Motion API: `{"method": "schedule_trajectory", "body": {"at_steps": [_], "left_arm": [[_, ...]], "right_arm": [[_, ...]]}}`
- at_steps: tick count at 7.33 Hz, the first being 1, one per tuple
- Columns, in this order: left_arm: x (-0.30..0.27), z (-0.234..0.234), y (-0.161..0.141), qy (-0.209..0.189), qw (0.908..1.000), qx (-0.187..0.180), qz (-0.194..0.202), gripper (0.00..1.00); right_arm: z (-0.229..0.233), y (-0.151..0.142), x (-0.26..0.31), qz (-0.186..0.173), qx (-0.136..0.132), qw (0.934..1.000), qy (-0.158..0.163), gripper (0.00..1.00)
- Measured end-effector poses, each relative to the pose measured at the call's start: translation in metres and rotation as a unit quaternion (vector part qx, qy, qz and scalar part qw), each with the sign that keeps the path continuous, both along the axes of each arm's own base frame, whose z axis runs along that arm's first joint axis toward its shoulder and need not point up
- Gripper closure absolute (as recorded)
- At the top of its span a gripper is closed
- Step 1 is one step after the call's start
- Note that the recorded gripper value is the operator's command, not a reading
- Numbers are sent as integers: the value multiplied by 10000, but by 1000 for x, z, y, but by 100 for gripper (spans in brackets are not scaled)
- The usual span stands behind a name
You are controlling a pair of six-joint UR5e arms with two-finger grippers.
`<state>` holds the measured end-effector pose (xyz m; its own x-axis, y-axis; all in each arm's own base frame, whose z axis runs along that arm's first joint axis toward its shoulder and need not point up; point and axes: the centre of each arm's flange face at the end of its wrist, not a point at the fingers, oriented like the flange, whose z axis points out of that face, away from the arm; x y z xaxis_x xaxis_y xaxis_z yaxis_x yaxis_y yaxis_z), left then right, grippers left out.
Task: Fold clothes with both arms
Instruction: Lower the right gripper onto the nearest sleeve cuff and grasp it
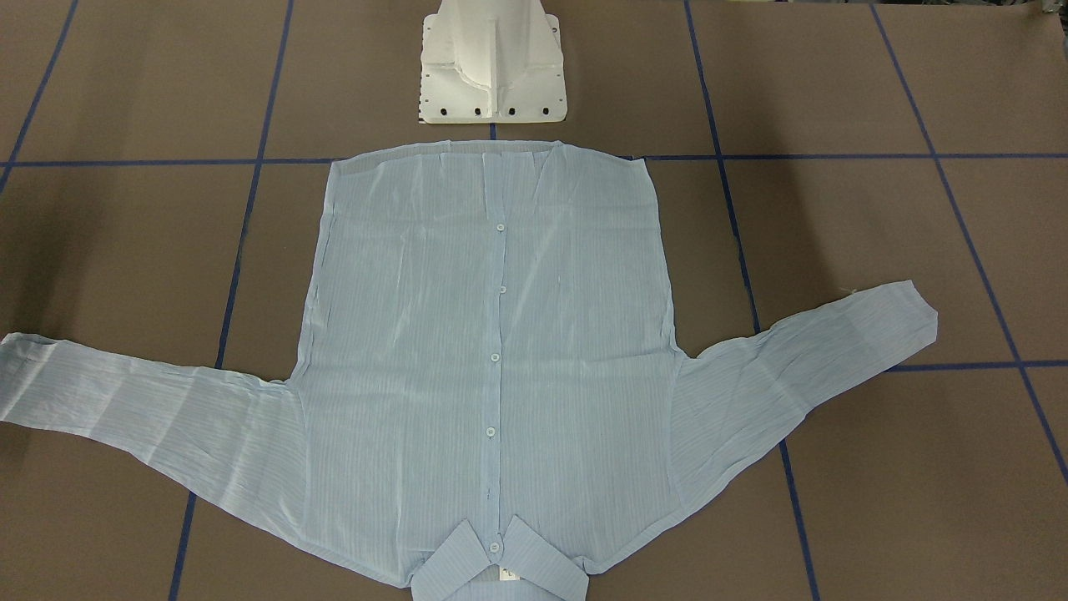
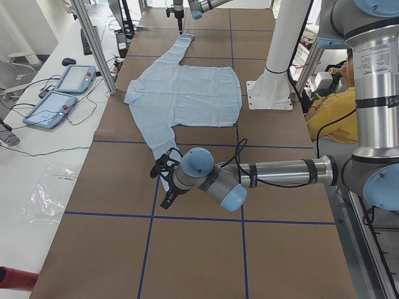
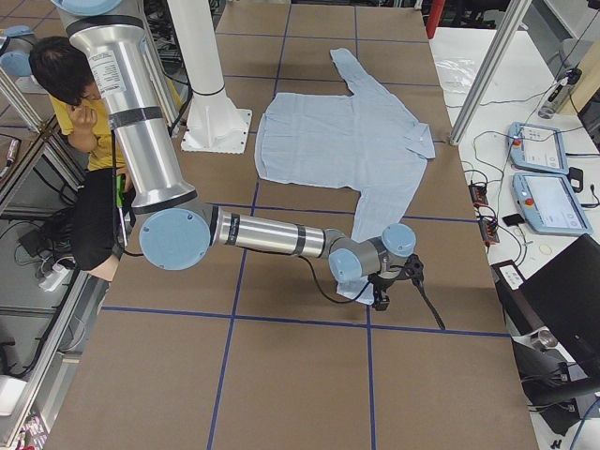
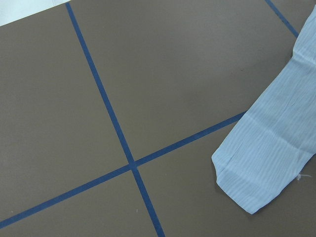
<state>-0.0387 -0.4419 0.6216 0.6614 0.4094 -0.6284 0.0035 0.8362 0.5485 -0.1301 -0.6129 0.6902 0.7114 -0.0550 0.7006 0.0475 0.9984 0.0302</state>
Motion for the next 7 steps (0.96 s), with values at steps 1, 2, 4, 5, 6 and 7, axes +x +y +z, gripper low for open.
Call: {"method": "schedule_trajectory", "body": {"at_steps": [1, 2, 4, 5, 6, 7], "left_arm": [[0, -1, 0, 7, 10000, 3, -4, 0], [0, -1, 0, 9, 10000, 9, -6, 0], [0, -2, 0, 13, 10000, 14, -9, 0], [0, -2, 0, 14, 10000, 14, -10, 0], [0, -2, 0, 15, 10000, 10, -11, 0], [0, -2, 0, 16, 10000, 6, -13, 0]], "right_arm": [[3, 1, 0, 117, -173, 9998, -18, 17], [9, 4, 0, 159, -288, 9995, -21, 17], [18, 9, 0, 168, -425, 9989, -56, 23], [19, 10, 0, 153, -480, 9987, -114, 26], [21, 11, -1, 138, -526, 9984, -164, 35], [20, 10, -2, 129, -546, 9982, -196, 59]]}}
